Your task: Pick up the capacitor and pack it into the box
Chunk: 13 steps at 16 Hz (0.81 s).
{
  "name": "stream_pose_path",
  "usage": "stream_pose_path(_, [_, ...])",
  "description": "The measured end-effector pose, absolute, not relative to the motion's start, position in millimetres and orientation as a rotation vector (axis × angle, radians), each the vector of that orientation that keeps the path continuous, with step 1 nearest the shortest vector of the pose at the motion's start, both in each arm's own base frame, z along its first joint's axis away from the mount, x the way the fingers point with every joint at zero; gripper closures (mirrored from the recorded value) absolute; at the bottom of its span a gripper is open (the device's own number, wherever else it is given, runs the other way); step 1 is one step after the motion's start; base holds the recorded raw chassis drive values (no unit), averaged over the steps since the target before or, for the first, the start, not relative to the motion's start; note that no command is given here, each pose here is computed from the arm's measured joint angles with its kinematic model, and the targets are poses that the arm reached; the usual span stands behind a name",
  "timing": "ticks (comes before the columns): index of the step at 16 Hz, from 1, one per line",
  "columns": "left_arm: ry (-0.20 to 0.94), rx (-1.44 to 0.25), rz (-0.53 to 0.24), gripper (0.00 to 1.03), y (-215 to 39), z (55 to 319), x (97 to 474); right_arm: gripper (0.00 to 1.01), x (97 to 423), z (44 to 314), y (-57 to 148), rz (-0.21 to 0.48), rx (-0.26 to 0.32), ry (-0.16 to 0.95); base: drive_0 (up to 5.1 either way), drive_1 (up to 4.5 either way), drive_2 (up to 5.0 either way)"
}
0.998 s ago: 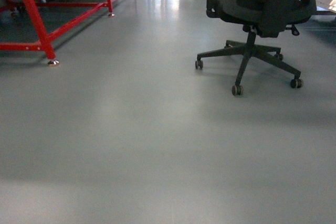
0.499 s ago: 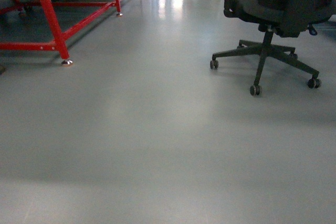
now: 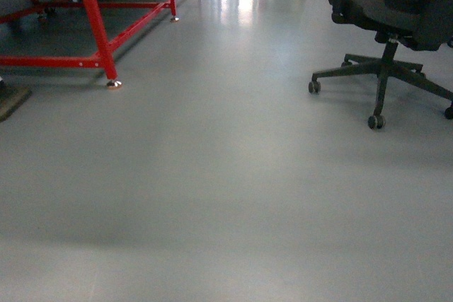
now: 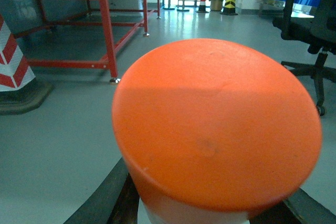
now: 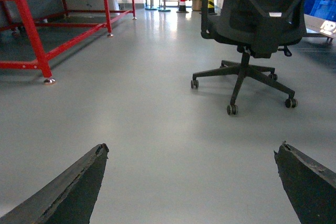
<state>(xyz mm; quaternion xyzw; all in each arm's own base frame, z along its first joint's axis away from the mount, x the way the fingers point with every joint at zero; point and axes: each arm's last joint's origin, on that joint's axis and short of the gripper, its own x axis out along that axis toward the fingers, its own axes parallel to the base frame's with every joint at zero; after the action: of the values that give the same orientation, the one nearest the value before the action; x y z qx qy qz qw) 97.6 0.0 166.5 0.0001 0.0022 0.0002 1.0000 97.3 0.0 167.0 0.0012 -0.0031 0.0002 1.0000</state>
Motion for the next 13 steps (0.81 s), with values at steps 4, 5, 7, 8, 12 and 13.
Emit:
stream_pose_path(4, [0.002, 0.0, 0.0, 0.59, 0.0, 166.7, 97.6, 0.03, 97.3, 166.4, 0.0, 0.0, 0.002, 0.0, -5.0, 2.47, 2.5])
stream_pose_path(5, [0.004, 0.0, 0.002, 0.59, 0.0, 166.5, 97.6, 0.03, 97.3, 166.9, 0.0, 0.0, 0.002, -0.005, -5.0, 2.47, 2.5])
stream_pose_path(7, [0.005, 0.0, 0.0, 0.59, 0.0, 166.5, 97.6, 0.03, 97.3, 166.5, 0.0, 0.0, 0.002, -0.001, -5.0, 2.42, 2.4])
stream_pose_path(8, [0.005, 0.0, -0.001, 0.59, 0.0, 166.4, 97.6, 0.03, 97.3, 166.8, 0.0, 0.0, 0.002, -0.004, -5.1, 2.37, 2.4])
stream_pose_path(12, [0.005, 0.0, 0.002, 0.59, 0.0, 166.4, 97.6, 0.03, 97.3, 166.6, 0.0, 0.0, 0.002, -0.002, -5.1, 2.34, 2.3])
stream_pose_path(13, [0.001, 0.0, 0.0, 0.59, 0.0, 166.9, 97.6, 0.03, 97.3, 166.7, 0.0, 0.0, 0.002, -0.002, -5.1, 2.34, 2.3])
